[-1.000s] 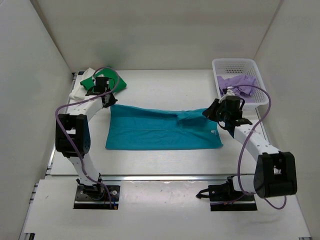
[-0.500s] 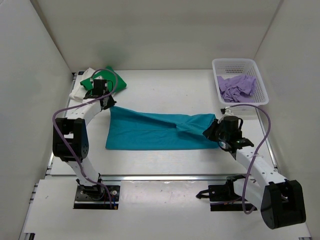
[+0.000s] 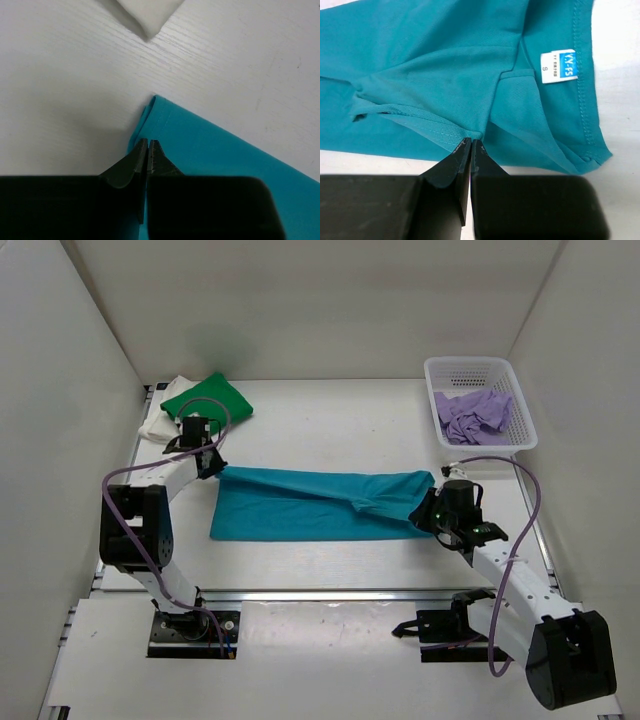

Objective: Fold and stack the t-shirts
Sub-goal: Fold the other side of the tshirt into a rectangle

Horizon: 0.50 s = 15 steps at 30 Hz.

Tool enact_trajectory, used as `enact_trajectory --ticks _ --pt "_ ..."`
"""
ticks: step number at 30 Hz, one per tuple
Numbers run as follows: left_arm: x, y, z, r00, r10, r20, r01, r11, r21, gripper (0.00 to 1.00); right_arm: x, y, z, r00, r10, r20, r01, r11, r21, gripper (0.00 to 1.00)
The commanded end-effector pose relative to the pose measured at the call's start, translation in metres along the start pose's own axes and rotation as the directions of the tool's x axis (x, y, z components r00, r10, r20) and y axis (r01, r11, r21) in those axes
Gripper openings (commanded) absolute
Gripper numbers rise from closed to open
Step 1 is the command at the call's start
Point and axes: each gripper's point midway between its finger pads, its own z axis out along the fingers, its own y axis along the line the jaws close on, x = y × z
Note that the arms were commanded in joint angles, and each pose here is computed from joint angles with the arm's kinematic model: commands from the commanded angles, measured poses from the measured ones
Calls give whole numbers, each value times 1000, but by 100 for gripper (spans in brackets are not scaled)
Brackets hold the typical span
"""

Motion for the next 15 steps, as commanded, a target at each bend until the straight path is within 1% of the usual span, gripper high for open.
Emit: enact_trajectory --ticks 1,3,4,7,9,10,11,12,13,15 --pt "-9 -3 -5 999 20 35 -20 1000 -5 6 6 -12 1 1000 30 -8 -29 998 53 0" --pt "-4 2 -2 1000 21 11 -21 999 -27 11 12 -15 3 999 37 -30 -35 998 60 0" --pt "2 6 1 1000 8 -1 -8 999 -39 16 13 -15 3 999 36 -30 -35 998 61 0" --pt "-2 12 -1 1000 -18 11 19 999 -37 24 16 -12 0 999 32 -23 -30 998 50 0" --pt "-6 11 -3 999 -24 22 24 999 -27 33 17 -11 -2 999 38 -18 -37 998 46 0" --pt "-9 10 -5 999 -32 29 32 999 -24 35 16 -10 -3 999 30 -13 -29 999 34 1" --pt "-10 8 -5 999 -31 30 32 999 -16 40 17 -11 -4 999 32 -16 -31 999 34 5" --pt "-8 10 -5 999 -35 20 36 999 -23 43 16 -9 -5 999 29 -14 -28 999 26 8" --pt "-9 7 -7 999 -38 21 38 999 -8 44 17 -8 -5 999 31 -23 -31 999 23 13" --pt "-11 7 -10 998 -55 40 55 998 -3 42 21 -9 -8 999 27 -39 -25 999 32 17"
